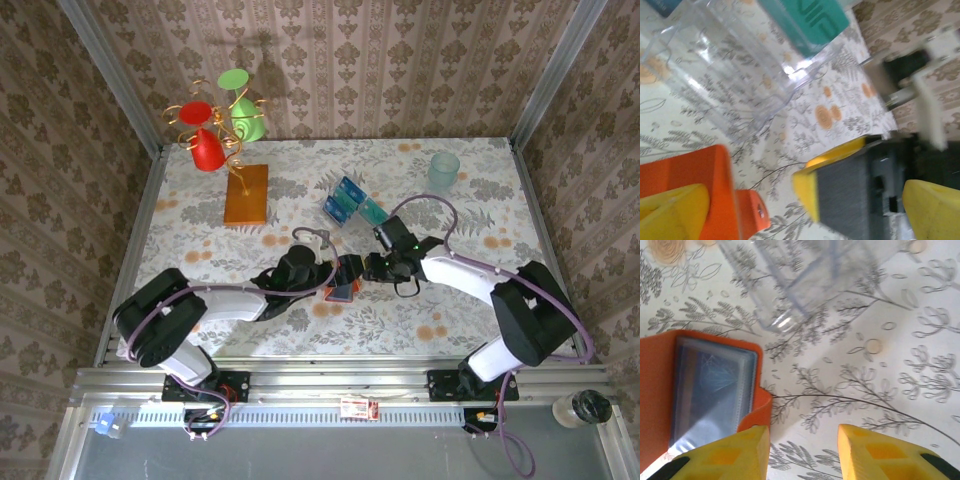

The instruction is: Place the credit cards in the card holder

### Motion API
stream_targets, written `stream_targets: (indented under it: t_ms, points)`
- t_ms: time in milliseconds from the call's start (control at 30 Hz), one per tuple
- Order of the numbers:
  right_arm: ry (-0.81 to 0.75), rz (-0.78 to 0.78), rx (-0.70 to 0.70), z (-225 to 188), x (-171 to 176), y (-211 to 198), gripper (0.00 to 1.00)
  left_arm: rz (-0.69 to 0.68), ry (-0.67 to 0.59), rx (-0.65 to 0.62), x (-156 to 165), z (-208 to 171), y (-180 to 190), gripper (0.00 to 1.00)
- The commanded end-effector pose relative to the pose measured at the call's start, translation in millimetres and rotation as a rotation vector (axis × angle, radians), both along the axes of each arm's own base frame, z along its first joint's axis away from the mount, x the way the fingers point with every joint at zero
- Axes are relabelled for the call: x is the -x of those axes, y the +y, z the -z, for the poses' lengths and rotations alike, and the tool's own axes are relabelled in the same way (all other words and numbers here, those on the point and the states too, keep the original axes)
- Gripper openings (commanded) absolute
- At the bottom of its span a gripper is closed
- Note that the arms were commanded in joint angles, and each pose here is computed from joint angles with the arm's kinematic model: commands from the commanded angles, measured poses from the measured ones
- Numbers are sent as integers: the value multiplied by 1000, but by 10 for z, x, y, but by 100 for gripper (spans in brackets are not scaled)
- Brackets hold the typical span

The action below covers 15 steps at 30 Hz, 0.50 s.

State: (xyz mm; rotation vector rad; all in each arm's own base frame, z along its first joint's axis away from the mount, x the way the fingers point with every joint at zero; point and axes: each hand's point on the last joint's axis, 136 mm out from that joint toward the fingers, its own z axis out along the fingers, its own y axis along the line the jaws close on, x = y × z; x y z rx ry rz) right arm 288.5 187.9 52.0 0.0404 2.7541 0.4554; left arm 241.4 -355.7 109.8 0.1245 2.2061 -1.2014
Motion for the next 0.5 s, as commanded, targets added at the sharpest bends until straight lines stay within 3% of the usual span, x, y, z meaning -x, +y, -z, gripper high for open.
stream_targets:
  t_ms: [0,233,467]
  points:
    - [24,50,-9,10,67,-138,40,9,27,-23,49,94,-71,100]
    - [47,136,-33,40,146,-407,41,4,45,-72,142,316,-120,100]
    - [23,135,-87,-109,192,-428,41,-33,59,-154,266,565,-58,100]
